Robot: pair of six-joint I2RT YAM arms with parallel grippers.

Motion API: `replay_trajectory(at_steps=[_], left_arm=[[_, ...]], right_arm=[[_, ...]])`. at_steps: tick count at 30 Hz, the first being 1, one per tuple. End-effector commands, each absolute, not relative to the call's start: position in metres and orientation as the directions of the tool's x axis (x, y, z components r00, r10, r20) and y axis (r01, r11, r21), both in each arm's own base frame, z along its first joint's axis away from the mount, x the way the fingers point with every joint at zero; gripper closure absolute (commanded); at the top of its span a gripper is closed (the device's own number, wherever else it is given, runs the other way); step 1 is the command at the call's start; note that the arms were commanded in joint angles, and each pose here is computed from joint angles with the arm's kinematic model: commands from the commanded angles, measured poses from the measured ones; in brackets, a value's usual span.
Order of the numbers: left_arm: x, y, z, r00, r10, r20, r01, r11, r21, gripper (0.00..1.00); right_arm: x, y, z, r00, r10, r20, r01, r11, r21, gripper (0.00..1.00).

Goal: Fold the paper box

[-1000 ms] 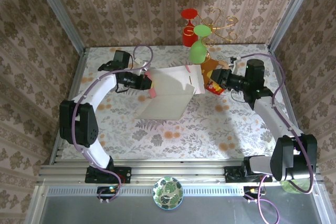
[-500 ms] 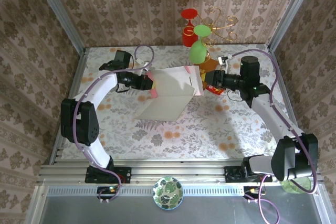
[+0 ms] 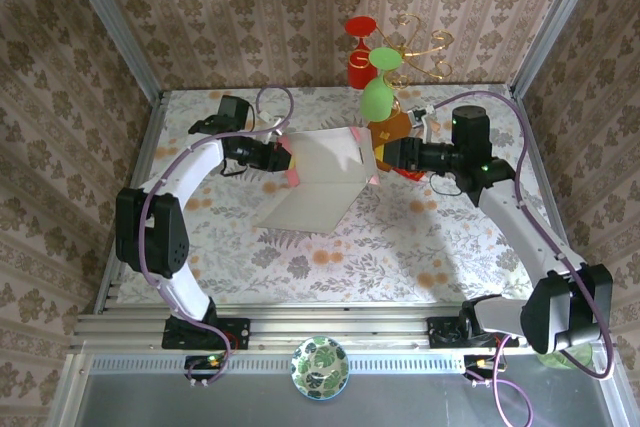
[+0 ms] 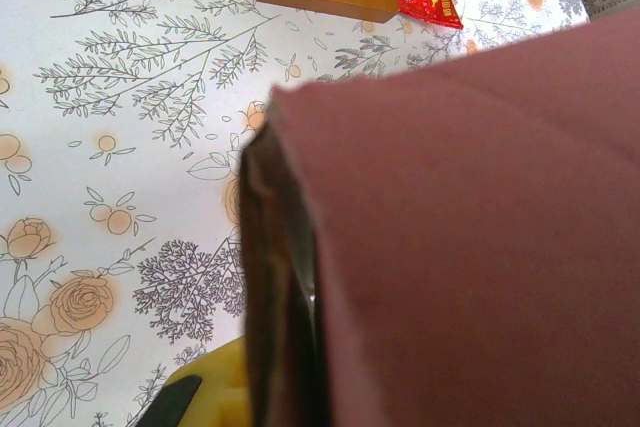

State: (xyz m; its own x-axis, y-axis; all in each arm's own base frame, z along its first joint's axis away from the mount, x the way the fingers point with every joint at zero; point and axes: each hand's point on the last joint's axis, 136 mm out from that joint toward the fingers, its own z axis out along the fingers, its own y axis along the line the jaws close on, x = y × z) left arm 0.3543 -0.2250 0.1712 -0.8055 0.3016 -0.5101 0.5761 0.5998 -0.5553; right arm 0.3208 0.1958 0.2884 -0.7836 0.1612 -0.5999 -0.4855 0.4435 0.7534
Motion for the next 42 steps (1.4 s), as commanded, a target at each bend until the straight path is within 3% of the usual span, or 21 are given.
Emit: replay_trajectory(at_steps=[1,27,42], left_arm=[[0.354,-0.228,0.180,-0.814,0.291,-0.503,0.566,0.594,-0.571,1.00],[0.347,-0.233,0.191,-0.801,0.307,-0.513,0.586,0.576,-0.570,1.00],[0.345,-0.237,0.196,-0.790,0.311,-0.528,0.600,0.568,-0.563,1.00]], right_arm=[[0.315,0.198,0.300,-0.746,0.129,-0.653,-0.534,0.470,0.703,0.62],[0.338,0.215,0.287,-0.680,-0.007,-0.733,-0.557,0.655,0.511,0.52],[0.354,0.230,0.259,-0.666,-0.113,-0.737,-0.548,0.744,0.381,0.66]])
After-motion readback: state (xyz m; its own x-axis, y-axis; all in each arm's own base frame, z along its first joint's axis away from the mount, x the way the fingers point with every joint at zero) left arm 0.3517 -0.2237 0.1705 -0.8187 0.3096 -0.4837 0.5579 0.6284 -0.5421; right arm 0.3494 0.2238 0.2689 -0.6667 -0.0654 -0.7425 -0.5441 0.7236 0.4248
